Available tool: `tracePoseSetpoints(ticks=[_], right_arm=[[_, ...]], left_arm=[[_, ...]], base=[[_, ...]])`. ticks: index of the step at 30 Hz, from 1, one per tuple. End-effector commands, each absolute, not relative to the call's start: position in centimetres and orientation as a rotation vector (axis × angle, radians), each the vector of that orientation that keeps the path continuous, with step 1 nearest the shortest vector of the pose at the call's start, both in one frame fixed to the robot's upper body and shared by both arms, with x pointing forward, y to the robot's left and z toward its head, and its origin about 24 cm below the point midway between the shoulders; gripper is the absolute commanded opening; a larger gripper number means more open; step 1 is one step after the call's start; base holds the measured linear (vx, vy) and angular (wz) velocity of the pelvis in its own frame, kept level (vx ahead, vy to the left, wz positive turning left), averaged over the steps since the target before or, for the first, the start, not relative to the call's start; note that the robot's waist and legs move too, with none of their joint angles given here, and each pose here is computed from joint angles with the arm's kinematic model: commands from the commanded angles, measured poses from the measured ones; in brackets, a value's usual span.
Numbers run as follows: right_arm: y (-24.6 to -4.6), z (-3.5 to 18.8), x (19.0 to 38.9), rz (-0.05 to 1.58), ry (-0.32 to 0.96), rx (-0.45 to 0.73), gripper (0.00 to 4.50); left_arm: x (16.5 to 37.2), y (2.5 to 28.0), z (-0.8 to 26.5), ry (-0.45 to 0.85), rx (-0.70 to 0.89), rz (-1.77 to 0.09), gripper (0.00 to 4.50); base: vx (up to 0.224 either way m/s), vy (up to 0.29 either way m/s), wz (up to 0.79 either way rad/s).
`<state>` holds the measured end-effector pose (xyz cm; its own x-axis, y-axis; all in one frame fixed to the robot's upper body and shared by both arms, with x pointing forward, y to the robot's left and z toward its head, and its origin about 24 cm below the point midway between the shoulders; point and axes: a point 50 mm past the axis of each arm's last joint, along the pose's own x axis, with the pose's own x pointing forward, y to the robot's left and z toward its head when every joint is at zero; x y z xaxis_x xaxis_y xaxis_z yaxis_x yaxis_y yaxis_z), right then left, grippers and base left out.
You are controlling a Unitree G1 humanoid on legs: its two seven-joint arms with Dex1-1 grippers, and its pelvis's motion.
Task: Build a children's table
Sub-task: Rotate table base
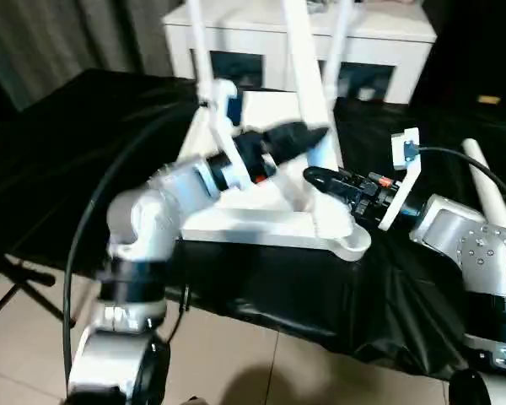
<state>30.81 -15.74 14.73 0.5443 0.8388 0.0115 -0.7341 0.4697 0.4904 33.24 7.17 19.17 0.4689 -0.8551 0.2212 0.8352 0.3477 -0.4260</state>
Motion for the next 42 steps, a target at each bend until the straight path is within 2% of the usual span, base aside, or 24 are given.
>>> tracePoseSetpoints(ticks=[1, 5, 6, 9, 11, 13, 17, 18, 20, 23, 27, 36, 42], right_arm=[[-14.2, 15.4, 30.1, 1.085, 0.219, 0.457, 1.87], [-13.9, 15.2, 30.1, 1.092, 0.218, 0.441, 1.87], [-13.6, 15.1, 30.2, 1.076, 0.211, 0.417, 1.87], [-12.9, 15.0, 30.5, 1.032, 0.194, 0.348, 1.87], [-12.2, 14.9, 30.8, 0.964, 0.179, 0.274, 1.87], [-11.7, 14.8, 31.2, 0.893, 0.172, 0.23, 1.86], [-10.5, 14.3, 31.5, 0.761, 0.139, 0.059, 1.86], [-10.2, 14.1, 31.5, 0.735, 0.126, -0.001, 1.86], [-9.5, 13.9, 31.5, 0.696, 0.1, -0.04, 1.86], [-8.6, 13.9, 31.4, 0.677, 0.072, -0.084, 1.86], [-7.5, 13.7, 31.5, 0.658, 0.059, -0.13, 1.86], [-7.2, 13.6, 32.0, 0.607, 0.039, -0.153, 1.86], [-7.3, 13.8, 32.2, 0.599, 0.025, -0.17, 1.86]], left_arm=[[33.4, 6.7, 19.9, 0.056, -0.52, -1.127, 4.17], [33.8, 6.7, 19.8, 0.069, -0.494, -1.102, 4.4], [34.2, 6.7, 19.4, 0.099, -0.48, -1.048, 4.43], [35.0, 6.9, 18.7, 0.133, -0.448, -0.95, 4.01], [35.6, 7.1, 18.5, 0.138, -0.457, -0.879, 4.01], [35.9, 7.2, 18.6, 0.124, -0.476, -0.837, 3.67], [36.9, 7.9, 19.1, 0.081, -0.547, -0.695, 3.58], [37.0, 7.9, 19.1, 0.076, -0.559, -0.675, 3.31], [37.0, 8.0, 19.0, 0.066, -0.581, -0.636, 3.21], [36.9, 7.8, 19.0, 0.062, -0.607, -0.641, 3.14], [36.4, 7.2, 18.8, 0.091, -0.662, -0.696, 2.67], [36.0, 7.5, 18.1, 0.127, -0.689, -0.652, 1.94], [36.0, 7.9, 18.6, 0.096, -0.68, -0.667, 1.85]], base=[[0.0, 0.0, 0.0], [0.0, 0.0, 0.0], [0.0, 0.0, 0.0], [0.0, 0.0, 0.0], [0.0, 0.0, 0.0], [0.0, 0.0, 0.0], [0.0, 0.0, 0.0], [0.0, 0.0, 0.0], [0.0, 0.0, 0.0], [0.0, 0.0, 0.0], [0.0, 0.0, 0.0], [0.0, 0.0, 0.0], [0.0, 0.0, 0.0]])
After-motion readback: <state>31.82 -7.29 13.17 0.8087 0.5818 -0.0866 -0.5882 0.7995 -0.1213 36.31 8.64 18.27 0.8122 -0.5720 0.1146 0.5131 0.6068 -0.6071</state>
